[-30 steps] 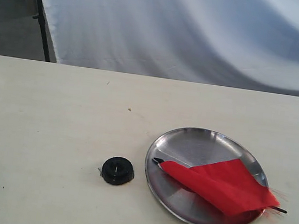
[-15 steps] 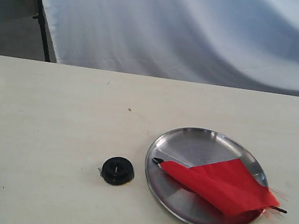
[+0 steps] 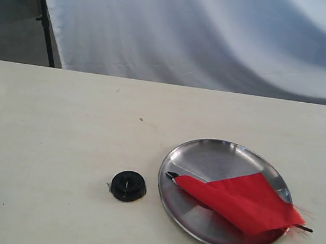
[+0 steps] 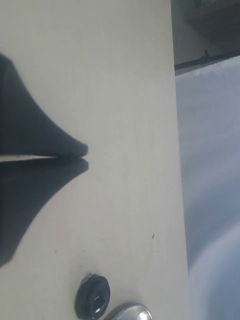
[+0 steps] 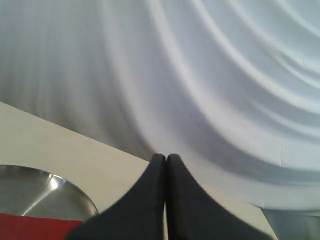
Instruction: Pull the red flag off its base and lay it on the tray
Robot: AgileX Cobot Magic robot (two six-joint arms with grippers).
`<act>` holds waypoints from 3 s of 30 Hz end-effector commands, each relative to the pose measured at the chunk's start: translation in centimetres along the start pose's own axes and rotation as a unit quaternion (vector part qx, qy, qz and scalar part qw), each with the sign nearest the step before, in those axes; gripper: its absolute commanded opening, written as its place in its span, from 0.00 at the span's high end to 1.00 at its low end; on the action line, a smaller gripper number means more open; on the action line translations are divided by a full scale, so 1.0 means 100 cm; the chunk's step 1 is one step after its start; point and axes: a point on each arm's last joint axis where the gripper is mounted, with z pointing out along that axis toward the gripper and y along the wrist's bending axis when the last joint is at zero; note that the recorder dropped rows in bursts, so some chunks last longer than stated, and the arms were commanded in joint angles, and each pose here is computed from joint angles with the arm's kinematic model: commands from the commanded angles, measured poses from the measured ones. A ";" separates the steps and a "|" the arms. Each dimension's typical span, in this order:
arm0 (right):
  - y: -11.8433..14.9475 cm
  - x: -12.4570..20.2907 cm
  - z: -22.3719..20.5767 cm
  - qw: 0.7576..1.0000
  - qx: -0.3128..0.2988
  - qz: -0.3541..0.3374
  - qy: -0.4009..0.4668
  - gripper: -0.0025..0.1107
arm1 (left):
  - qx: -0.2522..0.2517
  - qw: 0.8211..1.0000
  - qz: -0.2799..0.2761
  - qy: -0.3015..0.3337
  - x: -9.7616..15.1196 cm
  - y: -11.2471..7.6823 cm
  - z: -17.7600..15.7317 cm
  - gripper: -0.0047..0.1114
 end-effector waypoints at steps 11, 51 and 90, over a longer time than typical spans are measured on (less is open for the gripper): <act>0.001 0.003 0.000 1.000 0.002 0.008 0.008 0.98 | -0.001 1.000 -0.006 -0.001 0.001 0.000 0.000 0.96; 0.012 0.047 -0.003 0.959 0.011 0.229 0.165 0.98 | -0.001 1.000 -0.005 -0.001 0.001 0.000 0.000 0.96; 0.012 0.047 -0.003 0.957 0.012 0.236 0.166 0.98 | -0.001 1.000 -0.005 -0.001 0.001 0.000 0.000 0.96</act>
